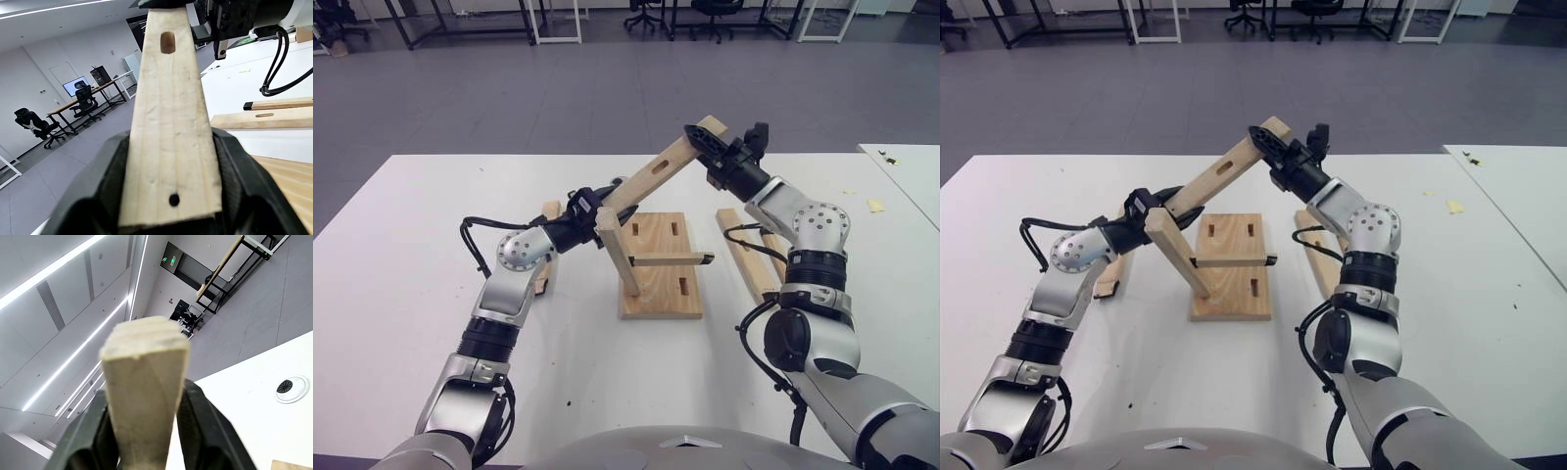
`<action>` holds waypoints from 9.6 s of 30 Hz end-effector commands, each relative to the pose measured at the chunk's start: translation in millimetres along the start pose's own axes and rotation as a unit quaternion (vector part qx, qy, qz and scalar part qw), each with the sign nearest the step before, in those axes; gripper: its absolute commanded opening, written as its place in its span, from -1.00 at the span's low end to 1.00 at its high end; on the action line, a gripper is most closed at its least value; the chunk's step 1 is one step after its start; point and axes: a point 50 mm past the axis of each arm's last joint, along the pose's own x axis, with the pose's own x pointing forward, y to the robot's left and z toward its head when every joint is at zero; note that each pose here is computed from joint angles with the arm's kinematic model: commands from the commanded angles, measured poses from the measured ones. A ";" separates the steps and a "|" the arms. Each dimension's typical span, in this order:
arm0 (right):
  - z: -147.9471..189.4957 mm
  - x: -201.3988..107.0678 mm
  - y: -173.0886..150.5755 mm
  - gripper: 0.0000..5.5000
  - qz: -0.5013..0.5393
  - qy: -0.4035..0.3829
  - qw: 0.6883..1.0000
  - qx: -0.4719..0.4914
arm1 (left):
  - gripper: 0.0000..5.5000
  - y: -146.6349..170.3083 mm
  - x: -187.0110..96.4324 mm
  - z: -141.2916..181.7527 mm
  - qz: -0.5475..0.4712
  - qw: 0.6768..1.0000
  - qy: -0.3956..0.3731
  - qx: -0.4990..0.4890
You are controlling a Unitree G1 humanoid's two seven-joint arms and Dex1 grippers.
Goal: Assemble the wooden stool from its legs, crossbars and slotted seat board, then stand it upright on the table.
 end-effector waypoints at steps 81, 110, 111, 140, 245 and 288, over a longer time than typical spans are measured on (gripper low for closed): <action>-92.4 -123.1 0.9 -0.57 -0.415 0.060 0.799 -0.432 | 0.40 -9.7 81.3 117.5 -0.298 0.921 0.240 -0.068; -107.3 -119.9 -1.1 -0.56 -0.431 0.046 0.785 -0.443 | -0.50 44.7 90.7 138.3 -0.304 0.910 0.280 0.025; -107.7 -119.6 -0.8 -0.56 -0.432 0.042 0.786 -0.439 | -0.50 42.1 90.1 143.6 -0.299 0.915 0.270 0.013; -124.8 -108.3 22.9 -0.56 -0.383 0.042 0.799 -0.462 | -0.50 -47.4 41.8 95.9 -0.157 0.956 0.247 0.004; -71.4 -112.3 -3.2 -0.58 -0.287 0.191 0.827 -0.443 | -0.50 27.1 55.5 17.7 -0.200 0.965 0.149 0.080; -125.7 -144.8 -57.7 0.08 -0.087 0.377 0.747 -0.540 | -0.50 9.2 0.2 -83.0 -0.064 0.916 0.356 -0.172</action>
